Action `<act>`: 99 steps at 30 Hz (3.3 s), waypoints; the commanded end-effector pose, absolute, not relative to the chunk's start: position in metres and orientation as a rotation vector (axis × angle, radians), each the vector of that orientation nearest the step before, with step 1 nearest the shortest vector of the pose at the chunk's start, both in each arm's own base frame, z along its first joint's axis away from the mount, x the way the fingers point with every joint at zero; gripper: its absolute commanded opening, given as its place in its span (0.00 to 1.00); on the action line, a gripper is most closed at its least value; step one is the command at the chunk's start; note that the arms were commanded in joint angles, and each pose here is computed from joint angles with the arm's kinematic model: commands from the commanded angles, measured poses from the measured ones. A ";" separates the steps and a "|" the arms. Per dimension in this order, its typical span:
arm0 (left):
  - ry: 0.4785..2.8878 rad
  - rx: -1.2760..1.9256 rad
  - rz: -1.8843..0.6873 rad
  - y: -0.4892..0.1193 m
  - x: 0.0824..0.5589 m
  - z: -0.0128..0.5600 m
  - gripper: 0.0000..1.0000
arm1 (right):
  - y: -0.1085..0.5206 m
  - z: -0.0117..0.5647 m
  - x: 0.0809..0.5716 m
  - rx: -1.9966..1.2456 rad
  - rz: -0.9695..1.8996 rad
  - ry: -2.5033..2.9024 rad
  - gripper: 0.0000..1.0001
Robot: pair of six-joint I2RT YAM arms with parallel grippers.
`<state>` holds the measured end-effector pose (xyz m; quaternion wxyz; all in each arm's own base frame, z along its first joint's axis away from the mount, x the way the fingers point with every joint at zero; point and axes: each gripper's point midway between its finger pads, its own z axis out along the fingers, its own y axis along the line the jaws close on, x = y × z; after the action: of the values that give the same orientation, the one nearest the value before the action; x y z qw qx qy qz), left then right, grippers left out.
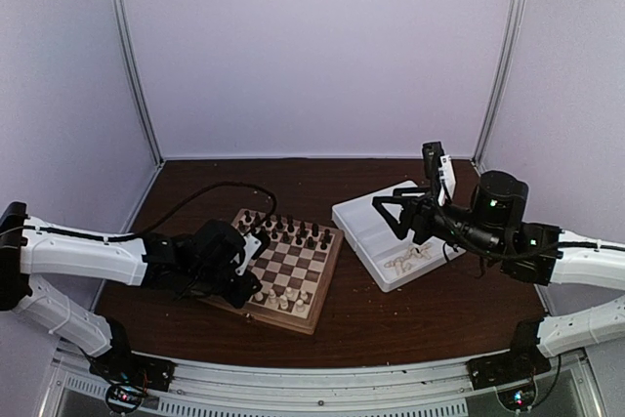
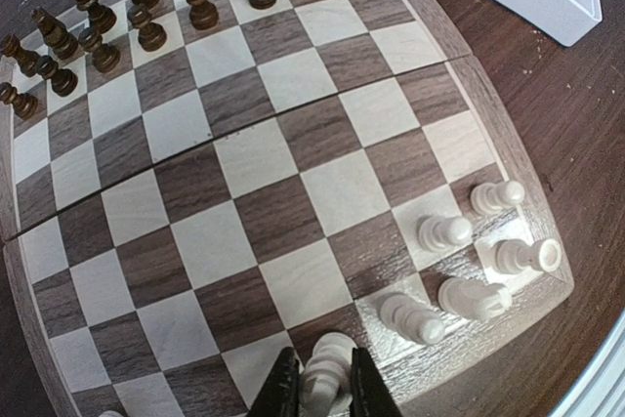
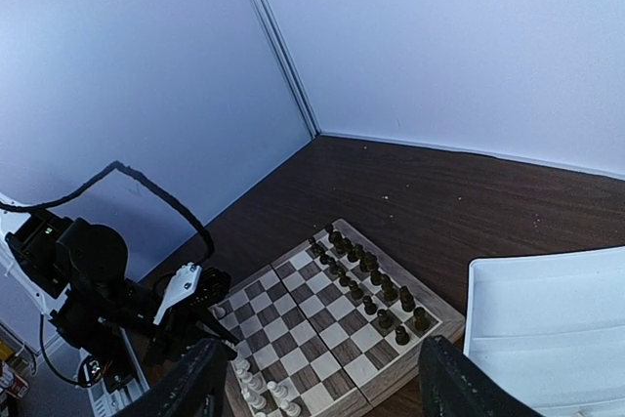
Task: Set up the chess pieces on the board
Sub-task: Place the chess piece on the chessboard, then pick up the chess piece from the storage box.
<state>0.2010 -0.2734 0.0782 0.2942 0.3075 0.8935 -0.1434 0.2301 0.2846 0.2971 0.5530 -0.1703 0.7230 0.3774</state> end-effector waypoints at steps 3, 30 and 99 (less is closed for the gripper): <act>2.335 0.799 -0.370 -0.279 0.208 0.075 0.04 | 0.276 0.297 0.233 -0.383 0.858 1.699 0.71; 2.317 0.769 -0.409 -0.278 0.202 0.110 0.43 | 0.270 0.291 0.236 -0.369 0.828 1.724 0.72; 2.073 0.881 -0.575 -0.316 0.207 0.229 0.80 | 0.054 0.032 0.396 -0.056 -0.270 2.750 0.34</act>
<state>0.2032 -0.3036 0.2084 0.3743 0.3458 0.8351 -0.2073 0.3805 0.0575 0.0359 0.1704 -0.0427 0.9793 -0.1008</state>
